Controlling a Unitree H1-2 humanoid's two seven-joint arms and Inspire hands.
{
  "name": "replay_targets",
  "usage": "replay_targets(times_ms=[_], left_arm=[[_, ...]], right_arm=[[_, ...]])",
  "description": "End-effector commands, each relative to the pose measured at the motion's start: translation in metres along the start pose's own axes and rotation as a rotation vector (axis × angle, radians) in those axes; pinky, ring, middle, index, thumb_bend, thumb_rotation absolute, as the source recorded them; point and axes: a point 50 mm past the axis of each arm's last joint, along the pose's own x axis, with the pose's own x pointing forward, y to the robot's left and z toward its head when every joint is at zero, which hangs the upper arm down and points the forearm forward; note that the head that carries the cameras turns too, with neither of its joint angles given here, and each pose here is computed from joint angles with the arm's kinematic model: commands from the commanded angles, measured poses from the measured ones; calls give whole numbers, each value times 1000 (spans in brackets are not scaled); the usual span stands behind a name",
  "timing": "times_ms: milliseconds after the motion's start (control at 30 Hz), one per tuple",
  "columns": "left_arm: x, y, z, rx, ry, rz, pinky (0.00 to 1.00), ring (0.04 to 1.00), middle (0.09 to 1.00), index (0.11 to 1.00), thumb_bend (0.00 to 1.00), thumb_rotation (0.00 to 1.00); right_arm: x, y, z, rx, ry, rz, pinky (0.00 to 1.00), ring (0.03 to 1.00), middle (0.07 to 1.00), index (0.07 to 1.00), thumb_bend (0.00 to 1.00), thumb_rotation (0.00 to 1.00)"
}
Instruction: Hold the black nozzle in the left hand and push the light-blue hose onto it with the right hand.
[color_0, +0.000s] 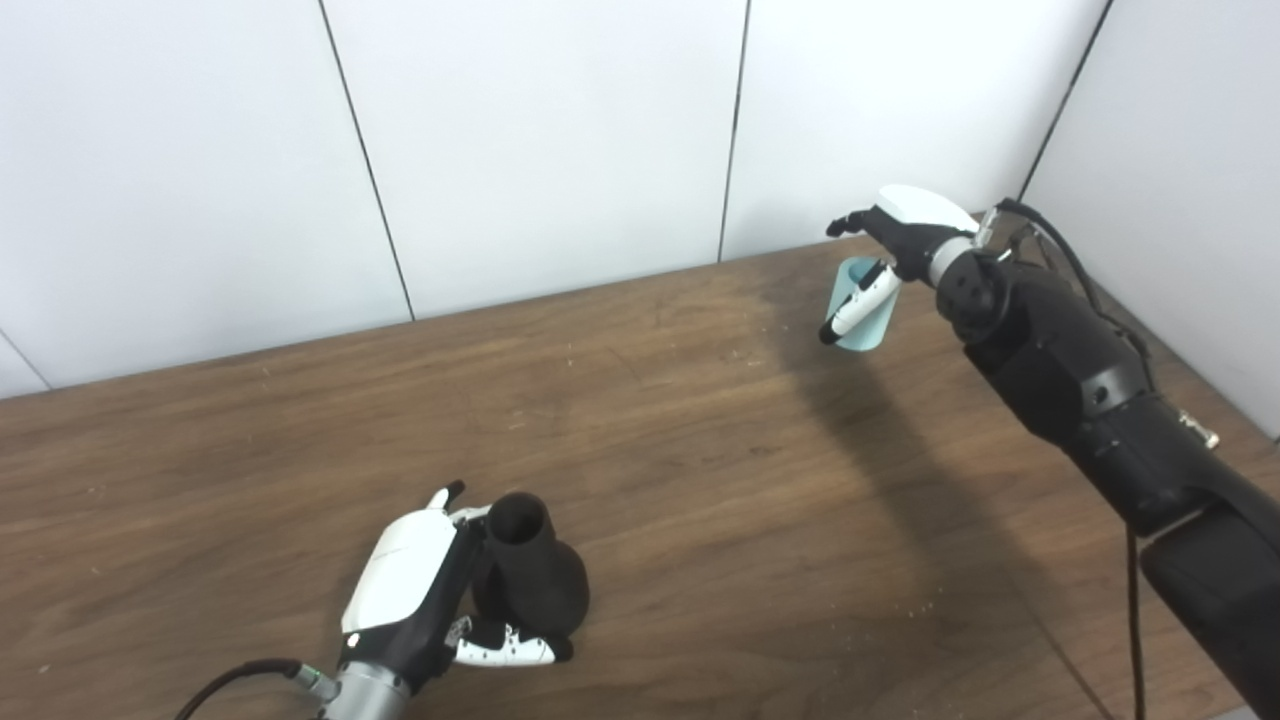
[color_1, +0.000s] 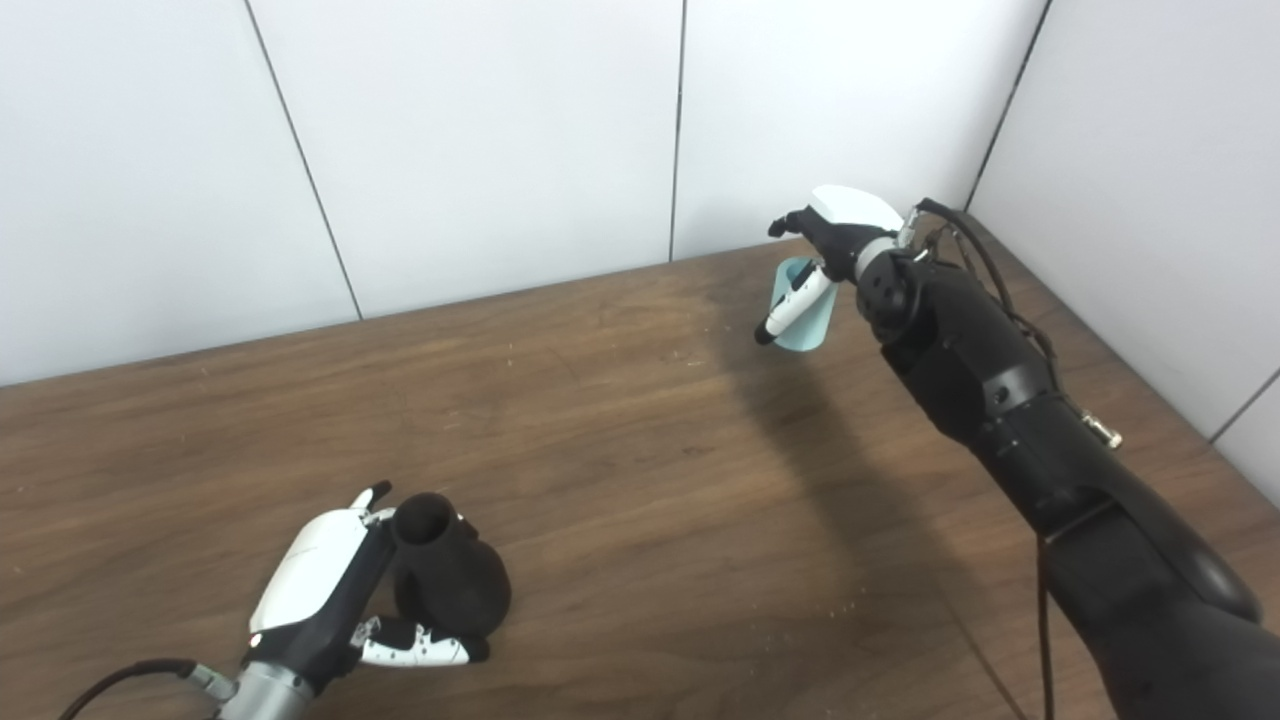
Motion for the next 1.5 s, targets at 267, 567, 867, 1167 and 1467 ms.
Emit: replay_targets(times_ms=[267, 567, 867, 1167, 1467], left_arm=[[-15, -21, -22, 29, 114, -147, 1000, 721, 521, 465, 519, 0], [-16, -20, -23, 27, 116, -148, 1000, 721, 522, 464, 519, 0], [-17, -21, -21, 28, 115, -147, 1000, 720, 527, 461, 518, 0], [-17, -23, -20, 34, 112, -153, 1000, 718, 520, 466, 519, 0], [-17, -23, -19, 40, 106, -155, 1000, 718, 510, 473, 521, 0]], right_arm=[[4, -49, 1, -52, 38, -51, 739, 807, 816, 821, 948, 164], [4, -49, -1, -70, 71, -19, 826, 813, 815, 810, 954, 114], [6, -41, -4, -115, 75, -16, 971, 856, 813, 795, 946, 53], [6, -40, -8, -141, 76, -9, 784, 773, 801, 771, 920, 43], [7, -38, -8, -125, 78, -21, 668, 703, 770, 762, 894, 30]])
